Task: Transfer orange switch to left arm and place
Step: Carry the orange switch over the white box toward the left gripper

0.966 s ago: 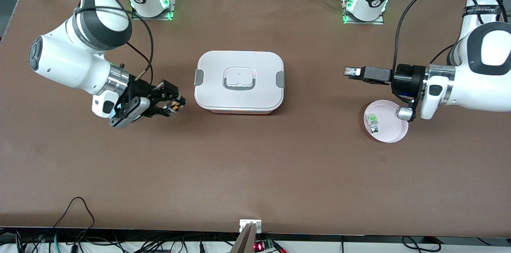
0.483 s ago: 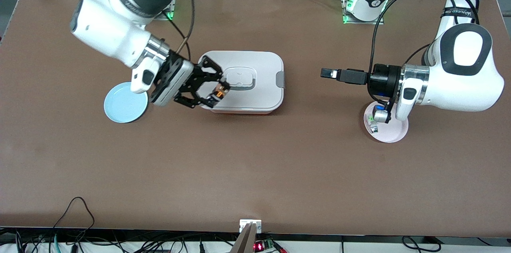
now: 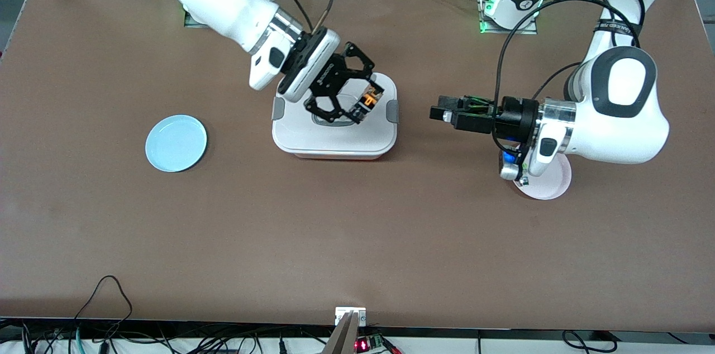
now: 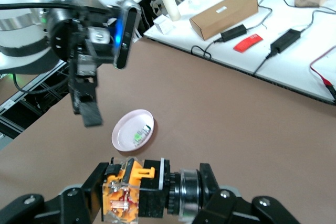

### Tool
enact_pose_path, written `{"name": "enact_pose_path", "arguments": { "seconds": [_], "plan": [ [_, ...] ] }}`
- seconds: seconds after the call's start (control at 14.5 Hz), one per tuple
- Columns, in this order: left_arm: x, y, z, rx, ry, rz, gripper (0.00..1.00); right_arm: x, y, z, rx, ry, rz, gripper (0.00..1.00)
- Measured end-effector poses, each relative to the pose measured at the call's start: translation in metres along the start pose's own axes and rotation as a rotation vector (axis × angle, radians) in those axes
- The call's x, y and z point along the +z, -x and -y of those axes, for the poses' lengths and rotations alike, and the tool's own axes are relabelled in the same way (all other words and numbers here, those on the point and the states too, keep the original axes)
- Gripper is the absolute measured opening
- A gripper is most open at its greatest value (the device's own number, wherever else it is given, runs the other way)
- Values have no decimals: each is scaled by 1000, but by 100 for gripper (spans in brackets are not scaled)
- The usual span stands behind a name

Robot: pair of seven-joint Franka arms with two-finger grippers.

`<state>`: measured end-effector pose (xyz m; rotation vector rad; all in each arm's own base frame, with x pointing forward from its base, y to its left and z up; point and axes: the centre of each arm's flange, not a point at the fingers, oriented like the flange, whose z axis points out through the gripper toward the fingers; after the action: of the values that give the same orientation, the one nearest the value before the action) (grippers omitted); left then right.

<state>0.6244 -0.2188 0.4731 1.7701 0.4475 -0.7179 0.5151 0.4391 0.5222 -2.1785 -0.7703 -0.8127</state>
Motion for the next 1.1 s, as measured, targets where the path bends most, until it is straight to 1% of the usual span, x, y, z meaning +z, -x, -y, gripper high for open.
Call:
{"name": "enact_pose_path", "arguments": {
  "seconds": [0.21,0.41,0.62,0.9,1.1],
  "plan": [
    [8,1,-4,-60,19,6,100,15,6,22,-15,-3,-38,74],
    [9,0,-3,-101,27,12,100,18,8,29,-21,-5,-46,74],
    [13,-8,2,-116,29,12,100,15,4,29,-13,4,-76,74],
    [21,-15,5,-124,32,7,100,10,-5,48,16,4,-152,74],
    [27,-11,-1,-125,63,24,100,10,-5,55,20,2,-164,74]
  ]
}}
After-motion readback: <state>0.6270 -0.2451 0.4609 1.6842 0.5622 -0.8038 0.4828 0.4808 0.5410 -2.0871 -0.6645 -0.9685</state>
